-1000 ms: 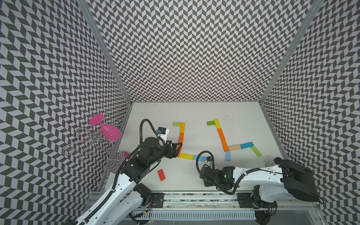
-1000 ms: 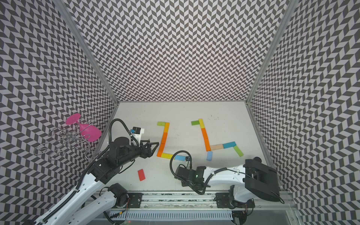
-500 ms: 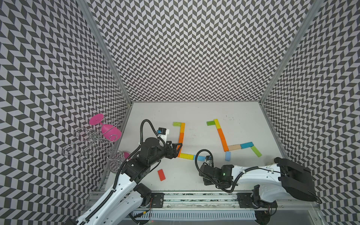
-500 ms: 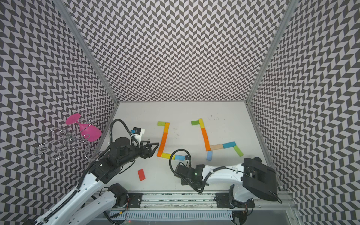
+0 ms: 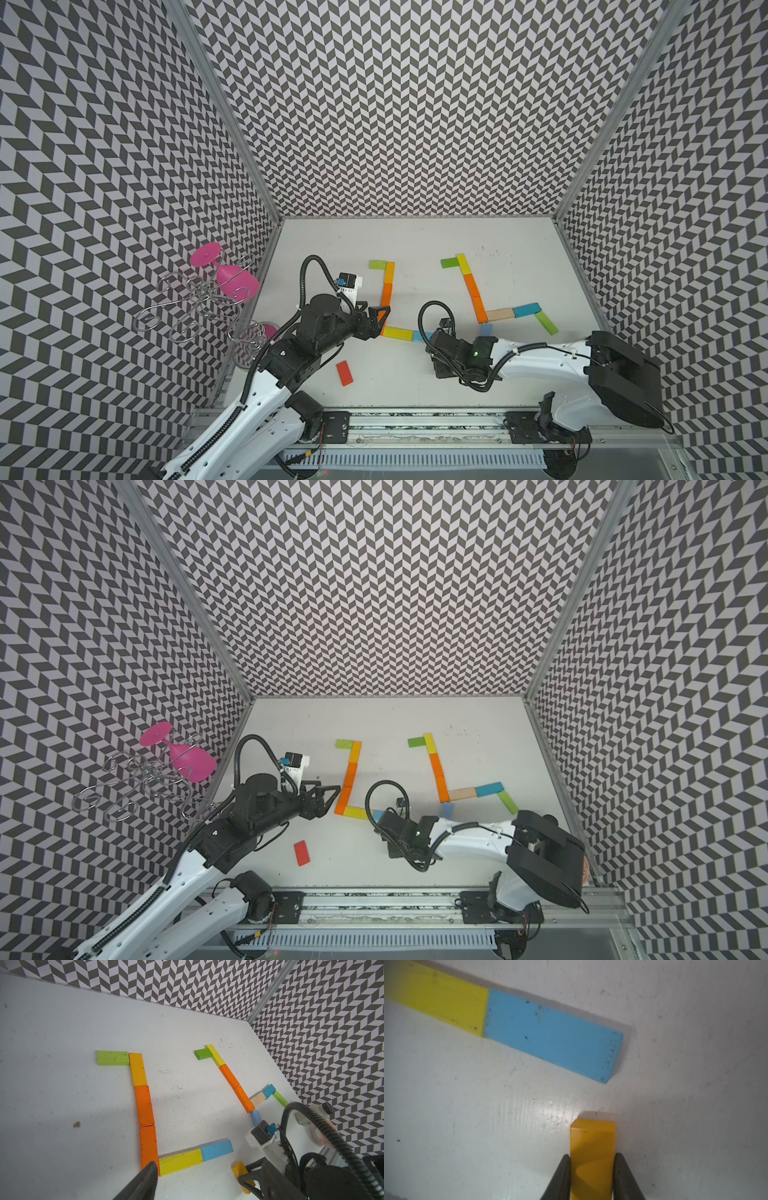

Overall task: Assemble a giraffe with building blocks
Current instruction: Assemble the building block at the center of the board.

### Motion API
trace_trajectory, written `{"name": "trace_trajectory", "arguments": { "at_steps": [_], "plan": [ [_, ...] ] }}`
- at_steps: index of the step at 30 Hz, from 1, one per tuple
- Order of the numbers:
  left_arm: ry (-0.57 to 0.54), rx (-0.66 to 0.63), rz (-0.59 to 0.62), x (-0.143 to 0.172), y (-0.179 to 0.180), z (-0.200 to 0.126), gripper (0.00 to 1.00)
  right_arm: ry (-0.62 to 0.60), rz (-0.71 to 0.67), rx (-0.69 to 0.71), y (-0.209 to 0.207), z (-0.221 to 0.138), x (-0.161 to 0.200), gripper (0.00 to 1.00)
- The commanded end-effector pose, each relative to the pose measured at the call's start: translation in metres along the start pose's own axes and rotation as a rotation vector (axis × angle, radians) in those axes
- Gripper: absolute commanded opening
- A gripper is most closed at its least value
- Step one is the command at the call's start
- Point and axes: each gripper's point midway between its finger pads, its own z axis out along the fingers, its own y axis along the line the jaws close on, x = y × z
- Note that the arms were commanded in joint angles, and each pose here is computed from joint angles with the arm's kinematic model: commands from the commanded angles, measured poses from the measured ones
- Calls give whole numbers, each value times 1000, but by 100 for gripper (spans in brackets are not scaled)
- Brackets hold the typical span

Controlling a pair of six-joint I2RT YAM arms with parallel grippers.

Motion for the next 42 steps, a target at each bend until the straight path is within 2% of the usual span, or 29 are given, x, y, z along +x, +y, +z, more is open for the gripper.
{"name": "trace_trajectory", "arguments": {
  "at_steps": [1,15,26,37,42],
  "plan": [
    [-28,6,10,-3,-2,-2,79,-23,-9,12,0,3,-11,28],
    [-36,10,16,-4,-5,-4,79,-31,10,11,3,10,-22,31],
    [-35,9,16,-3,-4,-3,80,-37,20,9,1,9,-25,37],
    [-35,10,18,-3,-4,-3,80,-34,-4,-14,9,4,-29,52],
    [-40,3,18,-4,-3,-4,80,-62,-18,-35,15,-13,-39,60]
  ]
}}
